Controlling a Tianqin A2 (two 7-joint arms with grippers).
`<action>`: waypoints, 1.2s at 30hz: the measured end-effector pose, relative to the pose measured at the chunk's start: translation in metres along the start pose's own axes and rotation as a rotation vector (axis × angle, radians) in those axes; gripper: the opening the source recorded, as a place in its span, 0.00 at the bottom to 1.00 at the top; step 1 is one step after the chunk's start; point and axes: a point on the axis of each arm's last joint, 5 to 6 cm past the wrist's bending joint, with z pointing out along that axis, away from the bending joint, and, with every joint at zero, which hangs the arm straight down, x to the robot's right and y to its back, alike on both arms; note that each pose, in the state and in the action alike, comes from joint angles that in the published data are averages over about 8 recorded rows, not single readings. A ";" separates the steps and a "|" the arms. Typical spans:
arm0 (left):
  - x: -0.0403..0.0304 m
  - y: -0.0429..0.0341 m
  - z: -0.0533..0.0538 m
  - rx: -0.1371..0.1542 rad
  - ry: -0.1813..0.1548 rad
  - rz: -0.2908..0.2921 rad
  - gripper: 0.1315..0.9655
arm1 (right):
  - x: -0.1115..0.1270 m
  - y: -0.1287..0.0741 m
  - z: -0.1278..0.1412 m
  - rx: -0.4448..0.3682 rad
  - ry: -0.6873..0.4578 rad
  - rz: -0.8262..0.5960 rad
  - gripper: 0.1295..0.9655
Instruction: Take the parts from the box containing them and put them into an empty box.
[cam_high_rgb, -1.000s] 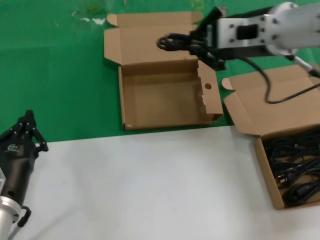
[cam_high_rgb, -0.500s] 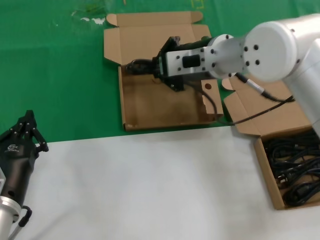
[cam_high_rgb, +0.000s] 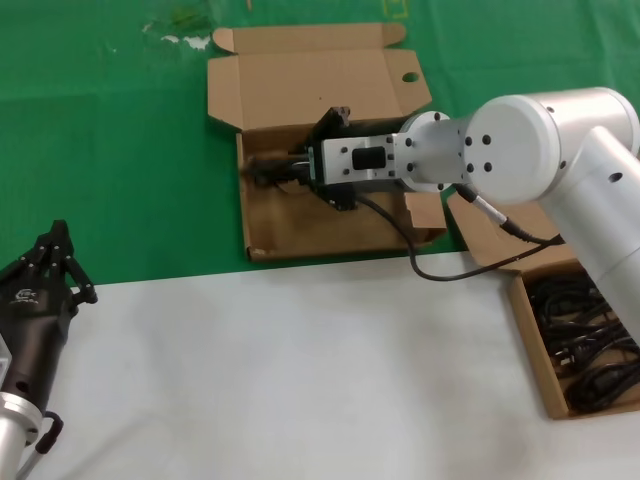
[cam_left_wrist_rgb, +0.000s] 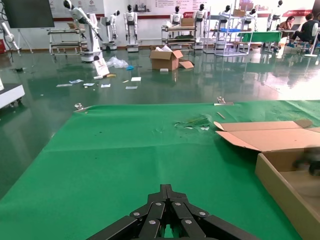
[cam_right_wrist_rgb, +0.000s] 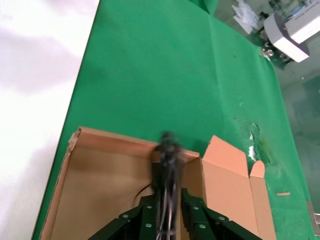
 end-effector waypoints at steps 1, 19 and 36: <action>0.0000 0.0000 0.000 0.000 0.000 0.000 0.01 | -0.001 0.000 -0.001 0.003 0.002 0.006 0.10; 0.0000 0.0000 0.000 0.000 0.000 0.000 0.01 | -0.014 -0.005 -0.078 0.169 0.235 0.240 0.28; 0.0000 0.0000 0.000 0.000 0.000 0.000 0.01 | -0.036 -0.002 -0.088 0.241 0.311 0.372 0.63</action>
